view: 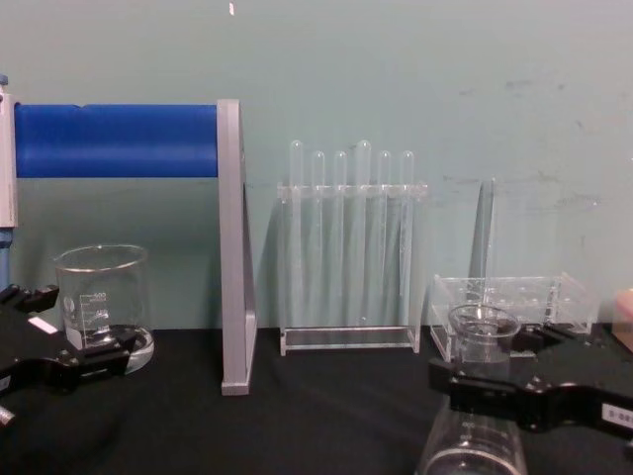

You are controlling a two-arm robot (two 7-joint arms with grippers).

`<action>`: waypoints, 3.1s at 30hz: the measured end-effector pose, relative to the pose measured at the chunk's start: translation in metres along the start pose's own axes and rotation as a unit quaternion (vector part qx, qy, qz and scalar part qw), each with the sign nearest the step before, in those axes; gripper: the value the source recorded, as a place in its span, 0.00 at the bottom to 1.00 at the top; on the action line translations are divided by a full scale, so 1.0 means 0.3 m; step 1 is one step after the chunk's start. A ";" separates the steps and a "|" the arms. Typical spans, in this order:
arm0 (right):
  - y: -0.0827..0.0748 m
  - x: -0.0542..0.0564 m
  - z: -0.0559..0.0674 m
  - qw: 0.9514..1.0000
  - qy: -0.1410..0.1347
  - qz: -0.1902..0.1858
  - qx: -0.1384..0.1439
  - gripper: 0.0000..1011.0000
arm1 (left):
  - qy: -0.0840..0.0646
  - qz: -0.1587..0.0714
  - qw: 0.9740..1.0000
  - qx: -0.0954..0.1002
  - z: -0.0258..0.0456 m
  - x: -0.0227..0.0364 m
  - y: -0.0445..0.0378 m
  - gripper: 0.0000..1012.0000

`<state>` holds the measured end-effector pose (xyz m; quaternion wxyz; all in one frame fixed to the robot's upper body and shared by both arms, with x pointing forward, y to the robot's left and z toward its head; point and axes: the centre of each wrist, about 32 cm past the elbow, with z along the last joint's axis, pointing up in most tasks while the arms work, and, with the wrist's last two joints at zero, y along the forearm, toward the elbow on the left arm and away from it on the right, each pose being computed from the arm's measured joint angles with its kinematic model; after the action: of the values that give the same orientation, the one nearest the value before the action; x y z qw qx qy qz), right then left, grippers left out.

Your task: Grasp the erlenmeyer flask with one hand, shake it three times, then place it back.

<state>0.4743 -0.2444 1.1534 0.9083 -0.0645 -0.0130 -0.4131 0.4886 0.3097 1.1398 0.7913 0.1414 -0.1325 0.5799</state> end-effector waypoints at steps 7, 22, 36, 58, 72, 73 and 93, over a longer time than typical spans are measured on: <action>0.016 -0.002 0.004 1.000 0.000 0.000 0.002 0.99 | 0.000 0.000 1.000 0.000 0.000 0.000 0.000 0.99; 0.014 -0.001 0.004 1.000 -0.001 0.000 0.002 0.95 | 0.000 0.000 1.000 0.000 0.000 0.000 0.000 0.99; 0.013 -0.002 0.004 1.000 -0.001 0.000 0.002 0.55 | 0.000 0.000 1.000 0.000 0.000 0.000 0.000 0.99; -0.010 0.002 0.094 1.000 -0.009 -0.022 0.020 0.45 | 0.000 0.000 1.000 0.000 0.000 0.000 0.000 0.99; -0.049 0.024 0.200 0.997 -0.011 -0.039 0.059 0.45 | 0.000 0.000 1.000 0.000 0.000 0.000 0.000 0.99; -0.049 0.024 0.202 0.997 -0.011 -0.039 0.060 0.45 | 0.000 0.000 1.000 0.000 0.000 0.000 0.000 0.99; -0.027 -0.022 0.191 0.998 -0.018 -0.027 0.052 0.45 | 0.000 0.000 1.000 0.000 0.000 0.000 0.000 0.99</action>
<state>0.4657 -0.2374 1.2105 0.8987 -0.0242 -0.0522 -0.4348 0.4886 0.3097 1.1398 0.7913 0.1415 -0.1325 0.5799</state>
